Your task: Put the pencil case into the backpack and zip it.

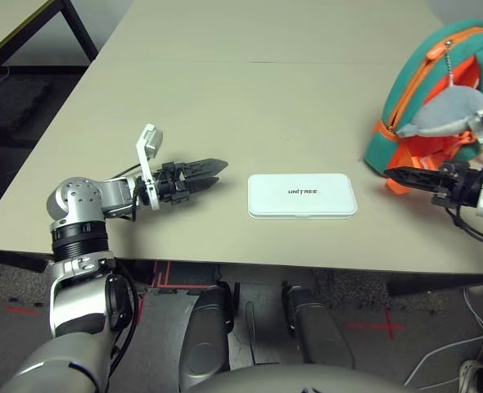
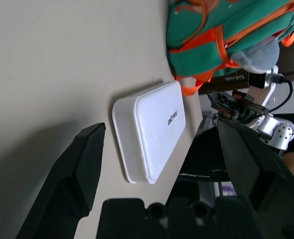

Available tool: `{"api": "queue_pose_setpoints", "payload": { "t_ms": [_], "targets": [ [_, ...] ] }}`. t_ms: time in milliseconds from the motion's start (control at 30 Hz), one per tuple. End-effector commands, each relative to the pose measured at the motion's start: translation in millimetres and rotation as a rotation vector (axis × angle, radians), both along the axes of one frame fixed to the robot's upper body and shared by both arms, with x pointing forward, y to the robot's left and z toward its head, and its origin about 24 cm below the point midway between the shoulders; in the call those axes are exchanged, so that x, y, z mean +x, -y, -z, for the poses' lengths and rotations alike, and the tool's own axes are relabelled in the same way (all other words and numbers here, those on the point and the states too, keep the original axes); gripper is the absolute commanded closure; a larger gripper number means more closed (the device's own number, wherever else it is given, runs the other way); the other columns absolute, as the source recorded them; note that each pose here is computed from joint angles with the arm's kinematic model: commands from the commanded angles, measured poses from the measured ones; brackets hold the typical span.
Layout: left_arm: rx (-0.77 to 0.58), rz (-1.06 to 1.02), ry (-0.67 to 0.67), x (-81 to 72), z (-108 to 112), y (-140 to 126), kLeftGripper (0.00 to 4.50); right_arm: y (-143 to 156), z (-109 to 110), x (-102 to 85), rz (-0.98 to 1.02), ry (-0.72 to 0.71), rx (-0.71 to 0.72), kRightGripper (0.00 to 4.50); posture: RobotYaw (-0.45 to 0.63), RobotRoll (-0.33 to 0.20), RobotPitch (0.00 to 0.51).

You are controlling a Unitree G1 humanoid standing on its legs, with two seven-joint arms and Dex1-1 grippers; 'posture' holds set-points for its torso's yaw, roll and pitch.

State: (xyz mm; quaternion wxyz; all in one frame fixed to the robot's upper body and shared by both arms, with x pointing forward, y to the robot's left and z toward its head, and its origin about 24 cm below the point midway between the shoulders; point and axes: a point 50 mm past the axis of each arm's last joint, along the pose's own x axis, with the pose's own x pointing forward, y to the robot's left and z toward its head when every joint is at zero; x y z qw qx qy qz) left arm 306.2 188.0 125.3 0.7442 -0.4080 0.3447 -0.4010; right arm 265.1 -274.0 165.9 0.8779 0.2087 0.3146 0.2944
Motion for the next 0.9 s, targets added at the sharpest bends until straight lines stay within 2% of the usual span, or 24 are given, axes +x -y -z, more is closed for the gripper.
{"api": "queue_pose_setpoints", "payload": {
  "t_ms": [33, 333, 500, 900],
  "targets": [
    [0.047, 0.022, -0.060, -0.3, 10.9, 3.7, 0.00, -7.9, 10.9, 1.8, -0.034, -0.046, -0.031, 4.46, -0.04, 0.000, 0.197],
    [0.124, 0.088, -0.155, 0.1, 22.7, 7.1, 0.00, -20.2, 40.7, -2.7, -0.065, -0.123, -0.096, 4.46, -0.06, 0.000, 0.208],
    [0.135, 0.124, -0.176, 0.3, 26.2, 12.8, 0.00, -25.4, 53.5, -0.6, -0.036, -0.104, -0.128, 4.46, -0.08, 0.000, 0.209],
    [0.144, 0.239, -0.268, -12.3, 35.7, 30.3, 0.00, -45.2, 53.2, 9.0, -0.055, -0.057, -0.116, 4.46, -0.07, 0.000, 0.215]
  ]
}}
